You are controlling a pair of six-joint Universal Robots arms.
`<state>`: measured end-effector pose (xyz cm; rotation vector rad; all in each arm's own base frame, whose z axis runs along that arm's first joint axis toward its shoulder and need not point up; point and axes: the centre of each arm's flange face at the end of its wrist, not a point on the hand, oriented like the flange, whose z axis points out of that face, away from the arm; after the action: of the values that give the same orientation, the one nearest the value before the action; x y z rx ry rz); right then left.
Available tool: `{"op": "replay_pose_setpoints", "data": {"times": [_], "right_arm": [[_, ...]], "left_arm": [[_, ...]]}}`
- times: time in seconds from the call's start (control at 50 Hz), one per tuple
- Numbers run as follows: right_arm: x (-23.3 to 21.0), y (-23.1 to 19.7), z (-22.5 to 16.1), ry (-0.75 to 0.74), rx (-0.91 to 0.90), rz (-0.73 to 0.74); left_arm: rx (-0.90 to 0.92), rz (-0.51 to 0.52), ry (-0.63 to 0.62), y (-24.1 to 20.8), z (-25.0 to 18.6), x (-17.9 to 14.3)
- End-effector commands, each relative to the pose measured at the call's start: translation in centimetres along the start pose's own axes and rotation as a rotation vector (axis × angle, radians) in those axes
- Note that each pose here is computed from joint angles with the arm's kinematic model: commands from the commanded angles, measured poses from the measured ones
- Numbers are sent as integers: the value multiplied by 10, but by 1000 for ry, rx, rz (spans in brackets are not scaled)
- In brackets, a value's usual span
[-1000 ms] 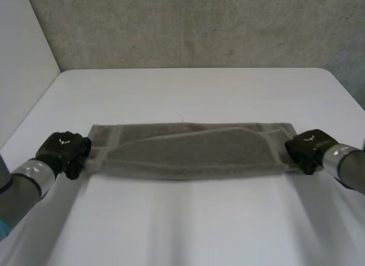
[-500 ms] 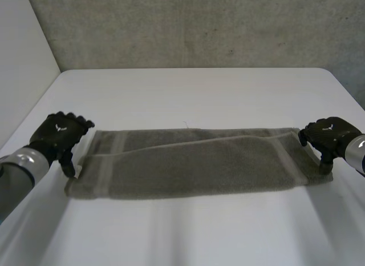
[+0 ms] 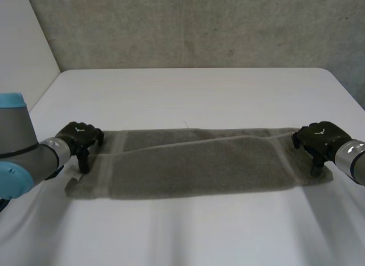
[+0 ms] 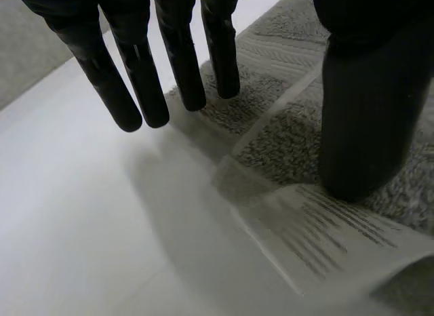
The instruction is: Fold the towel.
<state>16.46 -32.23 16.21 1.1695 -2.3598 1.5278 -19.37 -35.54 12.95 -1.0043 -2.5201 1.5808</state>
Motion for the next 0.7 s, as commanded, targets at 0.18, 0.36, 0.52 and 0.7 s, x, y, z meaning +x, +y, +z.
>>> {"op": "replay_pose_setpoints", "data": {"times": [0.18,0.36,0.52,0.7], "right_arm": [[-3,4,3,-10,-11,1],[-5,7,4,-14,-17,1],[-6,8,4,-15,-15,-10],[-6,8,5,-14,-14,-18]], "left_arm": [[-45,-95,41,-6,3,4],[-53,-96,45,-4,8,4],[-58,-98,45,-3,12,3],[-55,-104,44,-4,10,4]]}}
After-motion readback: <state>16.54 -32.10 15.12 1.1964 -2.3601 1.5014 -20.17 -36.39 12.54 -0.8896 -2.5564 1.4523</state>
